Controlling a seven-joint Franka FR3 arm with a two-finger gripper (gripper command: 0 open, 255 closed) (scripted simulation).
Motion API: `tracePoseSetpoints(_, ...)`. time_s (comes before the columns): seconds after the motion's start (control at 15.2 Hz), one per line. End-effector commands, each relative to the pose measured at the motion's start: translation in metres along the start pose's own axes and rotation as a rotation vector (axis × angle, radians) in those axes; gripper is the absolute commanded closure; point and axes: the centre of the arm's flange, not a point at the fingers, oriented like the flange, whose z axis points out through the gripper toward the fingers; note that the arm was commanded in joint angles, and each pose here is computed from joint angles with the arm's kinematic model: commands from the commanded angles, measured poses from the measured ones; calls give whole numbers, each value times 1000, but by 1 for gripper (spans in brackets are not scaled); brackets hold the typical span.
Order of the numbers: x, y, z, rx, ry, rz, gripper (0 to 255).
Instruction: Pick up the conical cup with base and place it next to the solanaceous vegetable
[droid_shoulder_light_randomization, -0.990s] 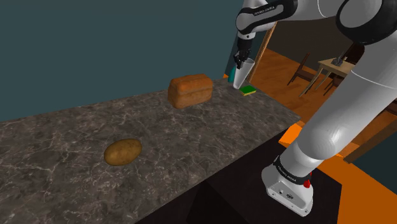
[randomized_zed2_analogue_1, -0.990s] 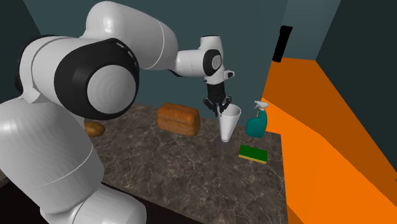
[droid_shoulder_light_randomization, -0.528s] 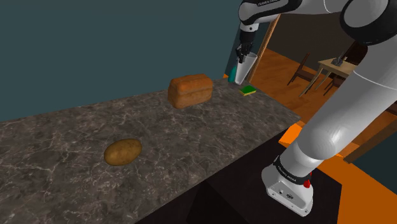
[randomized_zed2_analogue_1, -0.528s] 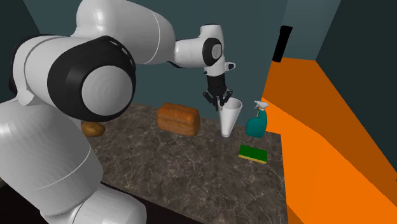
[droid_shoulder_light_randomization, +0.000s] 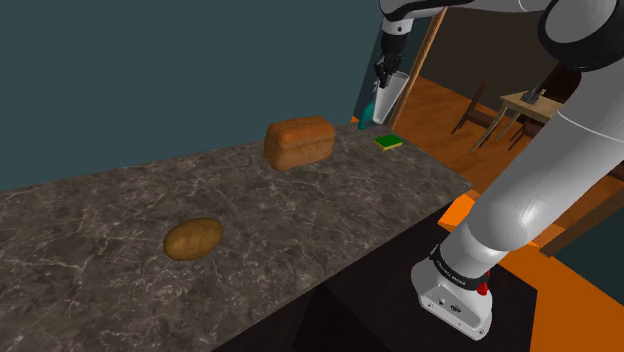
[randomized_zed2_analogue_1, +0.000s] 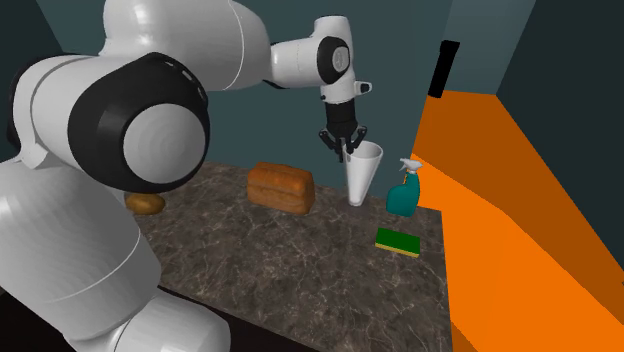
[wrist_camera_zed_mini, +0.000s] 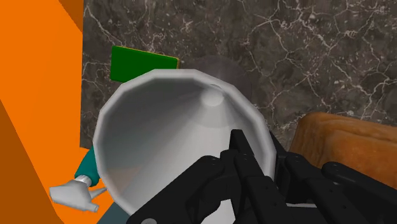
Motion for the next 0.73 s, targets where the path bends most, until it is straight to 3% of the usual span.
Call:
tracePoseSetpoints(0.0, 0, 3, -11, 0, 0, 0, 255)
tracePoseSetpoints(0.66, -3, 13, -63, 0, 0, 0, 255)
